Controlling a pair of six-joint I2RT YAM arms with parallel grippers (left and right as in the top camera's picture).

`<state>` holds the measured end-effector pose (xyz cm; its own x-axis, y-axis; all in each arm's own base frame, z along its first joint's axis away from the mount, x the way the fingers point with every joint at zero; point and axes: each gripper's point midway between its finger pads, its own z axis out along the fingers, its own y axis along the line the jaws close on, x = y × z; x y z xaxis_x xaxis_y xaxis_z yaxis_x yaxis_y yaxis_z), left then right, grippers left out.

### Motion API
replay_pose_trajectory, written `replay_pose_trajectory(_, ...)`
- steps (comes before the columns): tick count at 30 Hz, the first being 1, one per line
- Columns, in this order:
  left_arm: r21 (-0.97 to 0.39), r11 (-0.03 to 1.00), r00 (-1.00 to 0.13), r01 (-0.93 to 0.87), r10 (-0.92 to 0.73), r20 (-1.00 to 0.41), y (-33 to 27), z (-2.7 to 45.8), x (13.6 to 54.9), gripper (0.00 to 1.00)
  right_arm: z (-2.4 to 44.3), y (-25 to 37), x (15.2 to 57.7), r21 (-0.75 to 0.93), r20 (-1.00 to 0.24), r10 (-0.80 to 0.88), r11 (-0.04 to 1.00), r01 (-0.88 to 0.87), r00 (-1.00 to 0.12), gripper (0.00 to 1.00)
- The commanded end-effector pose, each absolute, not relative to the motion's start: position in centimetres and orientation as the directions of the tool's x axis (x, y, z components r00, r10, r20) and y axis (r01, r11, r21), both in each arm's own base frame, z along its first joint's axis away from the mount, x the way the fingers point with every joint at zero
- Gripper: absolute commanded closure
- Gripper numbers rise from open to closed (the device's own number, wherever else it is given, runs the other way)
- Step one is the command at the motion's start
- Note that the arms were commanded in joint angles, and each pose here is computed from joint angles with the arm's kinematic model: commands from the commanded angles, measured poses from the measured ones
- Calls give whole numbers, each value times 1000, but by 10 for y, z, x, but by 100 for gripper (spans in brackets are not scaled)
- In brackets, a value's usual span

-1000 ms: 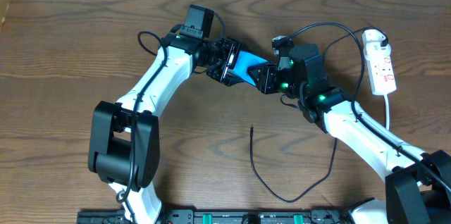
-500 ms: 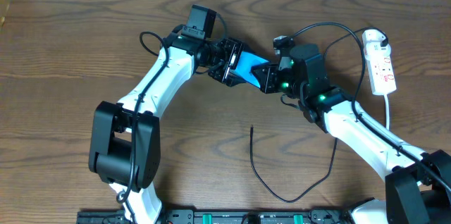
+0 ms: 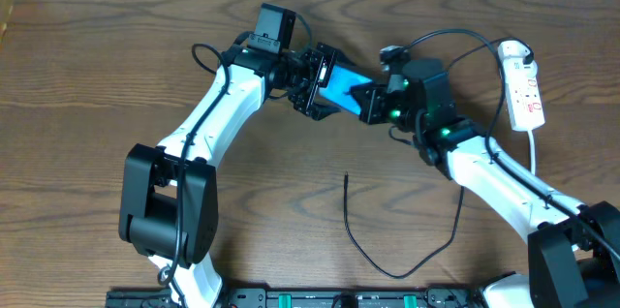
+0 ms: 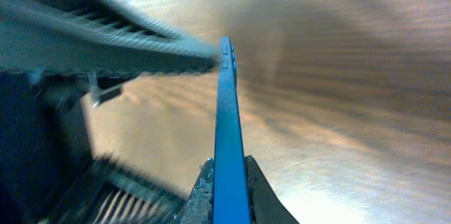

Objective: Plug charger to phone and switch on socket

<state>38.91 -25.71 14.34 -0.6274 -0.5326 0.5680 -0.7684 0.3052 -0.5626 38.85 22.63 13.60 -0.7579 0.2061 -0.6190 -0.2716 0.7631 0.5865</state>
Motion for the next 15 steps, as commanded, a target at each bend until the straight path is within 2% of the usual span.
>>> replay_pose_trajectory(1, -634, 298, -692, -714, -444, 570, -260, 166, 389, 3, 149, 194, 413, 566, -657, 283, 798, -208, -699, 99)
replay_pose_trajectory(4, -685, 291, -733, -668, -416, 538, -262, 174, 396, 2, 153, 169, 427, 643, -594, 425, 761, -86, -683, 99)
replay_pose_trajectory(7, -745, 274, -776, -608, -403, 485, -266, 184, 407, 2, 159, 150, 437, 752, -471, 598, 656, 59, -649, 99)
replay_pose_trajectory(11, -828, 244, -831, -505, -395, 391, -270, 201, 425, 2, 167, 137, 444, 878, -215, 779, 417, 232, -589, 99)
replay_pose_trajectory(15, -891, 216, -863, -399, -416, 286, -271, 217, 443, 2, 184, 144, 446, 934, 11, 829, 190, 301, -560, 99)
